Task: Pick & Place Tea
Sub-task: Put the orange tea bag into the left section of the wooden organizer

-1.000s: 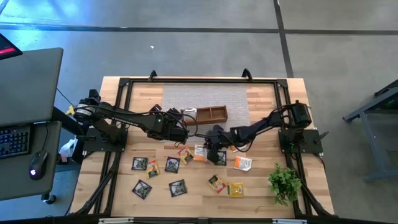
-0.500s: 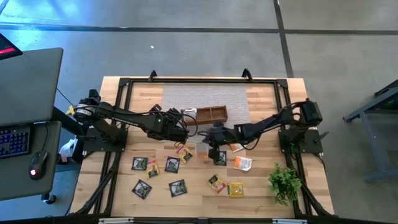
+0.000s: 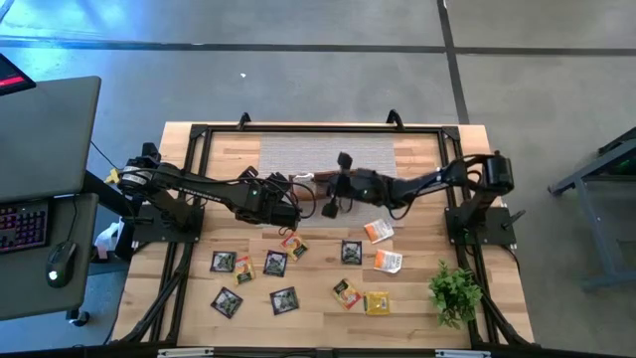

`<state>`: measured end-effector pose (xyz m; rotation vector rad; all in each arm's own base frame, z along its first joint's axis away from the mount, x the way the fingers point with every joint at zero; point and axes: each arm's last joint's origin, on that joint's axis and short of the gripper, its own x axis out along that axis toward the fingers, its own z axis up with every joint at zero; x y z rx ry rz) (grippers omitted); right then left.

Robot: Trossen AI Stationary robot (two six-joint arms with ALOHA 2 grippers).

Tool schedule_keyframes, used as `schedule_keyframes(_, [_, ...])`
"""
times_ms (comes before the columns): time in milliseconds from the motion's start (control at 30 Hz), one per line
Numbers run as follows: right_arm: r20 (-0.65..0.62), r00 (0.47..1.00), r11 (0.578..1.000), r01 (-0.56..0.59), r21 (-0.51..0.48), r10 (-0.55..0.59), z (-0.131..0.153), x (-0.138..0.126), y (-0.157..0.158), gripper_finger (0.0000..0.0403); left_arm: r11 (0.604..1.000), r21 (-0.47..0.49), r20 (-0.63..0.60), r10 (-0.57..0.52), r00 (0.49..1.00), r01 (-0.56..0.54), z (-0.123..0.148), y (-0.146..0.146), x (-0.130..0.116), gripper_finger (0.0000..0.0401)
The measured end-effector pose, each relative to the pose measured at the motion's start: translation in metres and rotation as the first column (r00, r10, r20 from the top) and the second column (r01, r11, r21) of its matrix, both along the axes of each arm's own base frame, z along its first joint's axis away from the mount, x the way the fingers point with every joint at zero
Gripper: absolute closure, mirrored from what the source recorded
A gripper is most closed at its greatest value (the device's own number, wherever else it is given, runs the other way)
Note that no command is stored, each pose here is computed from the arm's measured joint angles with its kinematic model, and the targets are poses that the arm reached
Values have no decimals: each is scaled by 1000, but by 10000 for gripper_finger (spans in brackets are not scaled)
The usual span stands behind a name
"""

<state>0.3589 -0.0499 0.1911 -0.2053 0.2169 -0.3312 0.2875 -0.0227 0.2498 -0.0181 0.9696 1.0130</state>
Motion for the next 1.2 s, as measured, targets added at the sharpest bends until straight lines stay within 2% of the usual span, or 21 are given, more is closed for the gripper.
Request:
schedule_keyframes(267, [-47,999,1000,-13,-8,12,-7,-2,-17,402,1000,2,1,0,1000,0,0,0,0,401])
schedule_keyframes(500, [-67,995,997,-78,-13,77,-25,12,-19,403,1000,20,19,2,1000,-3,1,0,1,401])
schedule_keyframes(600, [-89,994,998,-60,-19,58,-30,23,-23,403,1000,19,31,2,1000,-3,1,0,2,401])
schedule_keyframes(800, [-166,986,995,-20,-98,3,-29,35,-27,403,1000,19,26,2,1000,-3,1,0,2,401])
schedule_keyframes(1033, [-163,987,992,-4,-127,-17,-22,37,-28,403,1000,20,22,1,1000,-2,1,0,2,401])
schedule_keyframes(1200, [-234,968,987,55,-149,-90,-28,34,-29,403,1000,19,25,1,1000,-1,1,0,2,401])
